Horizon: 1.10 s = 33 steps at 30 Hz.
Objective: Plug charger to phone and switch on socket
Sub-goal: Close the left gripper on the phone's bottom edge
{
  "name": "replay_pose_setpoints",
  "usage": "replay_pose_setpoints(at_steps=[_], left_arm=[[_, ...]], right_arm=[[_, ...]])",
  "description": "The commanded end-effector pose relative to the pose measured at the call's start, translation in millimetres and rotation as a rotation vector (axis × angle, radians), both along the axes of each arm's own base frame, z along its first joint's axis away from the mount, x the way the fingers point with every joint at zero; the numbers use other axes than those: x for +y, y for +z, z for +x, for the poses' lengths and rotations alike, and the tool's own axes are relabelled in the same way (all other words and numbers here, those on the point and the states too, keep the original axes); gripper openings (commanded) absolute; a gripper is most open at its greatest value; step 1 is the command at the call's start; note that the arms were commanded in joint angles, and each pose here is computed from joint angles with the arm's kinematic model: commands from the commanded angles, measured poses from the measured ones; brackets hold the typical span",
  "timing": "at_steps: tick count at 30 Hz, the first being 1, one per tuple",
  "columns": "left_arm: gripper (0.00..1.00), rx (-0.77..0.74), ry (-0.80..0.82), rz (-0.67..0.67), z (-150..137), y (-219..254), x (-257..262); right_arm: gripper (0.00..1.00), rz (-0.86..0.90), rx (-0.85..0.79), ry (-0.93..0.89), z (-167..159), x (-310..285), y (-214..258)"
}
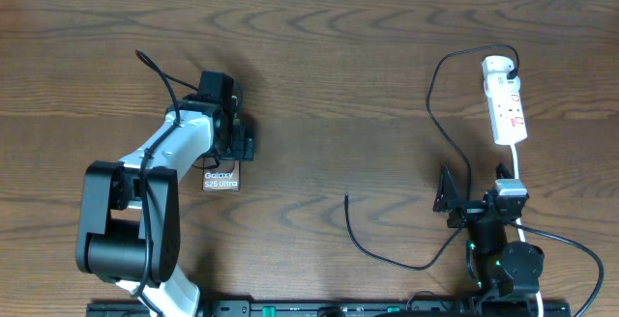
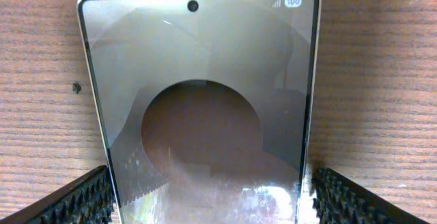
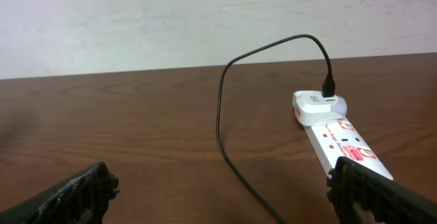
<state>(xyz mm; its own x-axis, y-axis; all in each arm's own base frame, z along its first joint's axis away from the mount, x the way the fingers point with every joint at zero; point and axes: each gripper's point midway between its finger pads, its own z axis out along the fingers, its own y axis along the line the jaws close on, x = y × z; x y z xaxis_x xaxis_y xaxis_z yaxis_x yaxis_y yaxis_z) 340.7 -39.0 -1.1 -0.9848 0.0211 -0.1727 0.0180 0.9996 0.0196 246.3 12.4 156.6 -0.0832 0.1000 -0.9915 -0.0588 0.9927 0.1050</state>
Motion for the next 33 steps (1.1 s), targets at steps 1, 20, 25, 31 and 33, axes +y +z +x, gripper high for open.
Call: replay_pose_setpoints(at_steps=[1, 20, 25, 31, 33], left_arm=[[0.90, 0.008, -0.013, 0.005, -5.1, -2.8, 2.3], [0.90, 0.010, -0.013, 0.005, -9.0, -8.5, 2.8], [0.90, 0.010, -0.013, 0.005, -9.1, -8.5, 2.8], [0.90, 0.012, -0.013, 0.006, -9.5, -8.6, 2.9], [0.89, 0.013, -0.013, 0.006, -9.6, -8.6, 2.9]], right_arm=[[0.99, -0.005, 0.001, 0.009, -0.3, 2.2, -0.6], [0.99, -0.005, 0.001, 0.009, -0.3, 2.2, -0.7], [0.99, -0.005, 0.001, 0.009, -0.3, 2.1, -0.6], [0.99, -0.005, 0.001, 0.009, -0.3, 2.1, -0.6], [0.99, -0.005, 0.001, 0.009, -0.3, 2.2, -0.6]])
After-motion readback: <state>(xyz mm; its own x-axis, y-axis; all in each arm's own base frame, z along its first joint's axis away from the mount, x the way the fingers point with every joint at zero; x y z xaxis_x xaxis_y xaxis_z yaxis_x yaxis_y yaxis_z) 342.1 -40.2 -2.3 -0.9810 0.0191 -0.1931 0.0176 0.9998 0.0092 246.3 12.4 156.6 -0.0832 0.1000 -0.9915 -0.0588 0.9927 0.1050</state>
